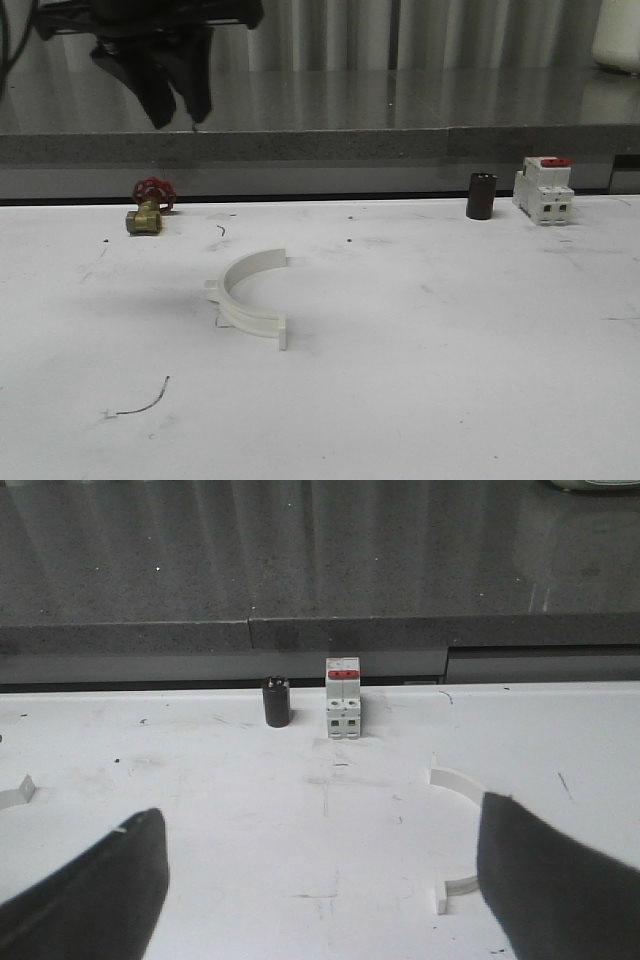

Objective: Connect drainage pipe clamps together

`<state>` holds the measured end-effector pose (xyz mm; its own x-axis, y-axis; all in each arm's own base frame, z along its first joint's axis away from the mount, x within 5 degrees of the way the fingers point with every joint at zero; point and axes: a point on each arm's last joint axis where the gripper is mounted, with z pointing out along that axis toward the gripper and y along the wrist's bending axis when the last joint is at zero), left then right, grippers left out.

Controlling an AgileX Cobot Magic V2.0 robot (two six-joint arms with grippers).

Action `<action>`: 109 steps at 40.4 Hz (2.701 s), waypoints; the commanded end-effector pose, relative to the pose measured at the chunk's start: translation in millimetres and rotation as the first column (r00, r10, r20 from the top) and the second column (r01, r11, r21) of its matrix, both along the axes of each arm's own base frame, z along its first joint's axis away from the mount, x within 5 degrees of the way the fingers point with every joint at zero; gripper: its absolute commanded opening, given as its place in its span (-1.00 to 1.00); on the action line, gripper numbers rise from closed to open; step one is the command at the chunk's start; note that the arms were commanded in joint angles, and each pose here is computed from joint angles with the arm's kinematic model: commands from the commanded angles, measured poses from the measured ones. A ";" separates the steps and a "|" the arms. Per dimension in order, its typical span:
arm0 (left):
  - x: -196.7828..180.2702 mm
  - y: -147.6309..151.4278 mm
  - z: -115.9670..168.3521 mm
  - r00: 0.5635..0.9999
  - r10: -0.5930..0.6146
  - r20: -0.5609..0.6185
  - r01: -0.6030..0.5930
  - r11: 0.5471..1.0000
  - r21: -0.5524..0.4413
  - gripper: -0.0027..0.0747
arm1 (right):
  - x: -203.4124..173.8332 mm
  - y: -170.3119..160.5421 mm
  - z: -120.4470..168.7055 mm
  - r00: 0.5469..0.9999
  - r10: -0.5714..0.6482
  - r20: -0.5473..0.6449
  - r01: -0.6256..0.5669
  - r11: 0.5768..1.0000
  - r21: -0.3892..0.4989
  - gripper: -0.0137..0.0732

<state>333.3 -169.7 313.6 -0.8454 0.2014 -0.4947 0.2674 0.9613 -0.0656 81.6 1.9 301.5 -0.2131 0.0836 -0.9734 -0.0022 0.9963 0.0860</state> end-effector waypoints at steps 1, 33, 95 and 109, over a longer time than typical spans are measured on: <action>-15.6 26.2 27.9 0.992 0.028 0.124 -0.026 1.000 -0.014 -0.98 | 2.1 -1.3 18.3 0.995 -0.010 0.101 0.012 1.000 -0.017 0.80; -231.9 137.0 -2.7 0.639 0.042 0.768 0.086 0.988 -0.126 -0.98 | 2.2 -1.2 18.2 0.995 -0.010 0.099 0.012 1.000 -0.017 0.80; -272.6 153.4 -10.0 0.513 0.080 0.855 0.101 0.983 -0.152 -0.98 | 43.3 -1.5 30.1 0.998 -0.007 -0.057 0.006 1.000 -0.016 0.80; -272.6 153.4 -10.0 0.513 0.080 0.855 0.101 0.983 -0.152 -0.98 | 158.6 -2.7 34.7 0.907 0.004 -0.422 -0.013 1.000 -0.019 0.80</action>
<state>61.0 -14.8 288.3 -0.0814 0.0680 -0.9944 0.2788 0.9594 0.0428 215.6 1.8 325.7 -0.6154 0.0792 -0.7843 0.0224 0.9963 0.0831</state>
